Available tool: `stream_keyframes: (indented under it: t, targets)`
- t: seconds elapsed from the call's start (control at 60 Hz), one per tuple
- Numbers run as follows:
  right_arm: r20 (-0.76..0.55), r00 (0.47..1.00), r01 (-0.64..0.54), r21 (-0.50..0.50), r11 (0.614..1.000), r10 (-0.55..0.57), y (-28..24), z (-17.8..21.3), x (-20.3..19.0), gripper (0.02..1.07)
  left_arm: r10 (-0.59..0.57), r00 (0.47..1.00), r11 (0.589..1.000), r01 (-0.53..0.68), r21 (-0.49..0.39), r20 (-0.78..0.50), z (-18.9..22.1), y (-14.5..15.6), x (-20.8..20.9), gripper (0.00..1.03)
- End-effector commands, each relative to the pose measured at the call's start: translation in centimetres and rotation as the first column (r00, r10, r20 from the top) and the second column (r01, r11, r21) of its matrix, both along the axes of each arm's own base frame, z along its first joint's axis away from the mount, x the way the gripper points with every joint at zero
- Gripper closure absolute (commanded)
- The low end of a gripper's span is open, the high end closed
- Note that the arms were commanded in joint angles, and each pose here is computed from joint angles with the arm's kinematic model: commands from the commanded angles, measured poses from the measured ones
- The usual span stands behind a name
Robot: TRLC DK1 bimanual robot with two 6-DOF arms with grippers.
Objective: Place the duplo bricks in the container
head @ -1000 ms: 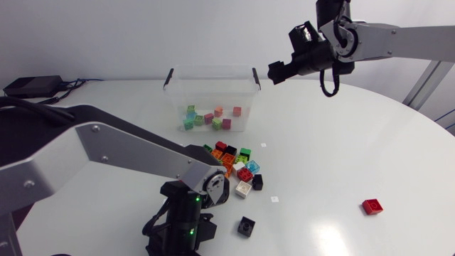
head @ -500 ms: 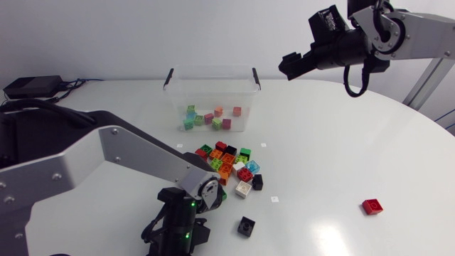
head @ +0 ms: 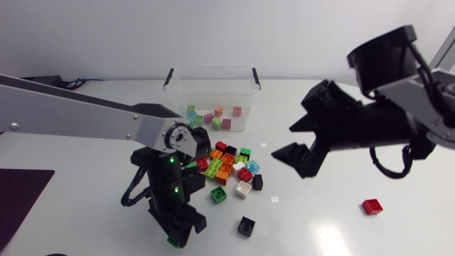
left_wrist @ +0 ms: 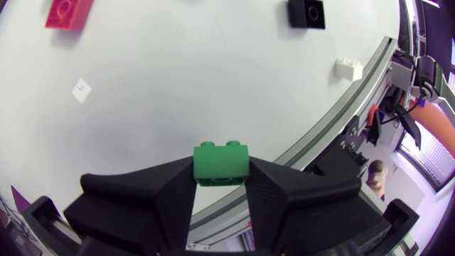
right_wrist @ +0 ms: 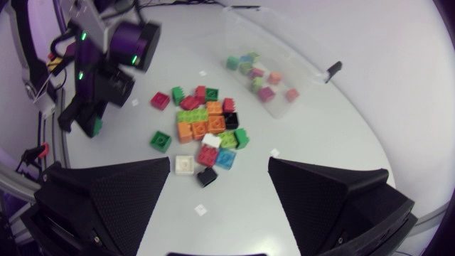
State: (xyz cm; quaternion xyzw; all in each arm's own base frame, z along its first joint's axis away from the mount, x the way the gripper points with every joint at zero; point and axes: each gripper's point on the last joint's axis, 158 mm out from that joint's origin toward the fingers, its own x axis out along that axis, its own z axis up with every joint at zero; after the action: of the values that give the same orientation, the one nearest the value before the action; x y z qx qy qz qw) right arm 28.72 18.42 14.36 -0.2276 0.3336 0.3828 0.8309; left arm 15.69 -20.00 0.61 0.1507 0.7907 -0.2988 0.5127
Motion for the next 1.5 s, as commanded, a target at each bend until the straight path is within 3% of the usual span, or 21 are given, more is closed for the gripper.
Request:
stream_keyframes:
  t: [0.0,0.233,0.433,0.55,0.733,0.85,0.983,1.133,1.483]
  targets:
    - [-0.079,0.994,-0.075,-0.051,0.996,0.071,0.4,-3.5,-2.9,0.07,0.040,0.997,0.998,-0.037,-0.045,0.073,1.7,-0.5,1.9,0.86]
    - [-0.289,0.942,-0.213,-0.128,0.969,0.169,2.8,-10.5,-8.1,0.07,0.149,0.953,0.975,-0.098,-0.198,0.264,6.3,-1.1,7.4,0.86]
    - [-0.337,0.932,-0.216,-0.218,0.952,0.135,4.1,-14.4,-8.8,0.07,0.238,0.878,0.943,-0.106,-0.315,0.416,10.7,-1.4,12.7,0.86]
    - [-0.349,0.930,-0.215,-0.257,0.942,0.117,4.6,-16.4,-9.1,0.07,0.300,0.800,0.917,-0.092,-0.389,0.520,13.5,-1.5,16.5,0.86]
    - [-0.362,0.925,-0.225,-0.282,0.933,0.113,5.0,-17.8,-9.6,0.10,0.355,0.702,0.897,-0.070,-0.436,0.618,15.7,-1.4,20.5,0.86]
    - [-0.348,0.931,-0.220,-0.297,0.929,0.109,5.2,-18.4,-9.5,0.13,0.387,0.613,0.887,-0.044,-0.459,0.689,17.3,-1.5,23.3,0.86]
    - [-0.331,0.937,-0.222,-0.314,0.923,0.112,5.5,-18.9,-9.3,0.30,0.416,0.567,0.877,-0.042,-0.479,0.711,17.2,-1.6,25.7,0.86]
    - [-0.326,0.938,-0.225,-0.319,0.920,0.116,5.5,-19.0,-9.2,0.77,0.439,0.519,0.871,-0.044,-0.490,0.734,16.3,-1.6,29.2,0.86]
    - [-0.211,0.974,-0.133,-0.249,0.959,0.080,4.1,-11.4,-5.2,0.78,0.492,0.402,0.859,-0.077,-0.506,0.772,15.7,-0.8,36.5,0.85]
